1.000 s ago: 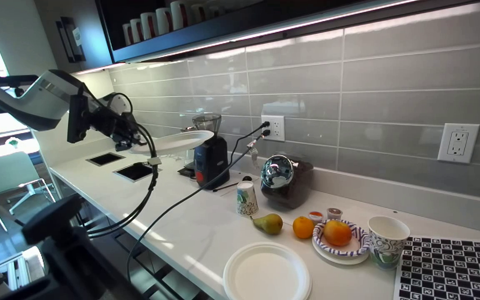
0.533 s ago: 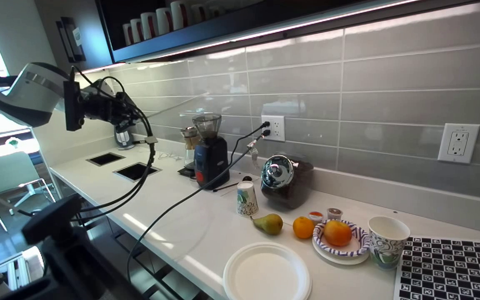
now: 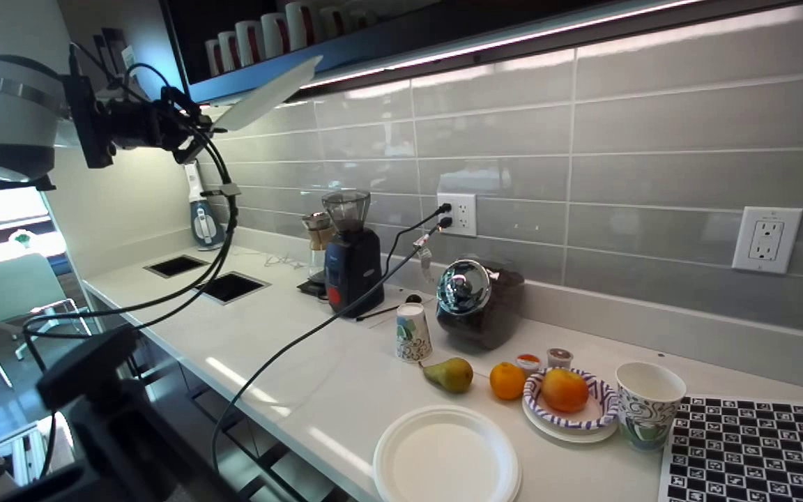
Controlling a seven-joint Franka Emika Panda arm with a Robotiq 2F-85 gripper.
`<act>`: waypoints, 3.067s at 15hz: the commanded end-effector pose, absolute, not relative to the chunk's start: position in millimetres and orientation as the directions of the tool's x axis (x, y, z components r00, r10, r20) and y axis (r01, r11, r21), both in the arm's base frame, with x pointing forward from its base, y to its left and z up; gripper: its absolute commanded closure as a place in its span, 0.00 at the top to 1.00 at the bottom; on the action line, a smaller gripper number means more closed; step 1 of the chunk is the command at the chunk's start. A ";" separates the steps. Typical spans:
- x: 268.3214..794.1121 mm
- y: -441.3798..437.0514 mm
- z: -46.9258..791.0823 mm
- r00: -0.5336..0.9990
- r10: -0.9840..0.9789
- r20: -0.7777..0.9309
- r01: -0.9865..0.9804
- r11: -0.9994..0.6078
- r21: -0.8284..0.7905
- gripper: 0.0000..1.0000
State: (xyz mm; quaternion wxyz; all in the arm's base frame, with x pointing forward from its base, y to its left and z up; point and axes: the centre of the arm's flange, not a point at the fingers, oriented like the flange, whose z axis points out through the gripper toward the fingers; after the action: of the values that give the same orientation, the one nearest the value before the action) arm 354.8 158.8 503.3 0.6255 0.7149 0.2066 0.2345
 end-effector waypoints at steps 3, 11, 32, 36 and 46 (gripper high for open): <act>345.6 154.4 530.8 0.784 0.609 0.120 -0.040 -0.144 0.989 0.02; 344.5 145.8 580.3 0.774 0.616 0.149 -0.056 -0.168 0.984 0.01; 368.6 76.3 716.4 0.736 0.662 0.145 0.146 -0.364 0.920 0.01; 374.1 54.5 756.9 0.708 0.689 0.156 0.216 -0.422 0.881 0.01; 417.5 30.1 773.8 0.636 0.769 -0.062 0.372 -0.235 0.898 0.01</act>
State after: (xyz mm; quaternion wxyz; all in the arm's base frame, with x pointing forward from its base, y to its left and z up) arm 395.8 38.4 762.9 0.4787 0.7752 0.3595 0.2018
